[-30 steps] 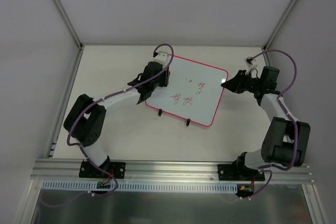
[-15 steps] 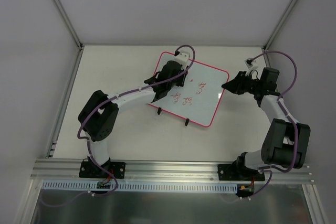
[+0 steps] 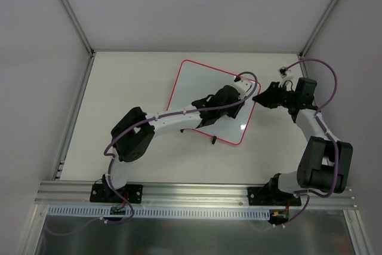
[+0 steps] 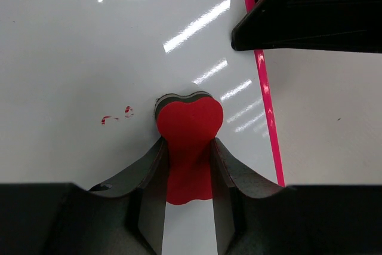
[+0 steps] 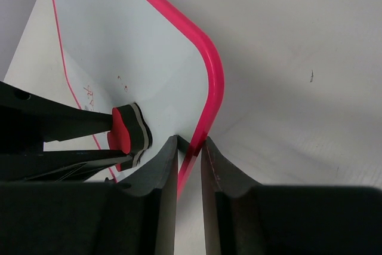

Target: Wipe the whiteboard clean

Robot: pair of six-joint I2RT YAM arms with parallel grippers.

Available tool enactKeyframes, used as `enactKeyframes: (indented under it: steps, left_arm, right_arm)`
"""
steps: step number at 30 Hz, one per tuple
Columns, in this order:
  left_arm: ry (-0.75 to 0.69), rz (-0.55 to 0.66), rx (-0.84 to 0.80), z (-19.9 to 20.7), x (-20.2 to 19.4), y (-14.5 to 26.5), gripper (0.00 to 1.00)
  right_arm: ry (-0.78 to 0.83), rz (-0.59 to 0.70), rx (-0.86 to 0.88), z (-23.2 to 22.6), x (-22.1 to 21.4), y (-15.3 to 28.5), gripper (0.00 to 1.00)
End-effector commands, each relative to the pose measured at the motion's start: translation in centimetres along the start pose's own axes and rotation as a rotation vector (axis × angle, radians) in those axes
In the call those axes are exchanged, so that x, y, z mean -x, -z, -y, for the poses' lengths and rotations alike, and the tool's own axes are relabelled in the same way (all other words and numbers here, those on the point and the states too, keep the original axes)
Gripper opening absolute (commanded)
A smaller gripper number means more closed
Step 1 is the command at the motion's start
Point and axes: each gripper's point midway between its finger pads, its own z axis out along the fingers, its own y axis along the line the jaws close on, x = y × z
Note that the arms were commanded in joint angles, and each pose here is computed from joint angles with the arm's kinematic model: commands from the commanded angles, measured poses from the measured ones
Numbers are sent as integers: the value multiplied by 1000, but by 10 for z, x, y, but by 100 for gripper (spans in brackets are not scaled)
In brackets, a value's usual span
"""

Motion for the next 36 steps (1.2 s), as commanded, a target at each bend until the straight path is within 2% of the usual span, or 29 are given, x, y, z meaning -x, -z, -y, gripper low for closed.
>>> enactKeyframes:
  steps: [1,6,12,20,23,30,36]
  left_arm:
    - [9,-179,110,-35,-54,2,0]
    - [67,-155,247,-98,-44,25,0]
    - [125,-127,344,-153,-35,52,0]
    - [203,-166,433,-209,-60,70,0]
    - [224,-180,448,-215,-74,73,0]
    - [312,-159,397,-198,-99,77,0]
    - [267,-168,316,-146,-100,61,0]
  right_arm:
    - [131,36,57,-22,12,0,0]
    - [129,33,57,-22,10,-1,0]
    - [133,34,55,-22,9,0,0]
    - [132,32,60,-22,9,0,0]
    - [130,30,60,-22,8,-1,0]
    - [124,25,59,-21,5,-1,0]
    - [120,24,59,-20,5,-2,0]
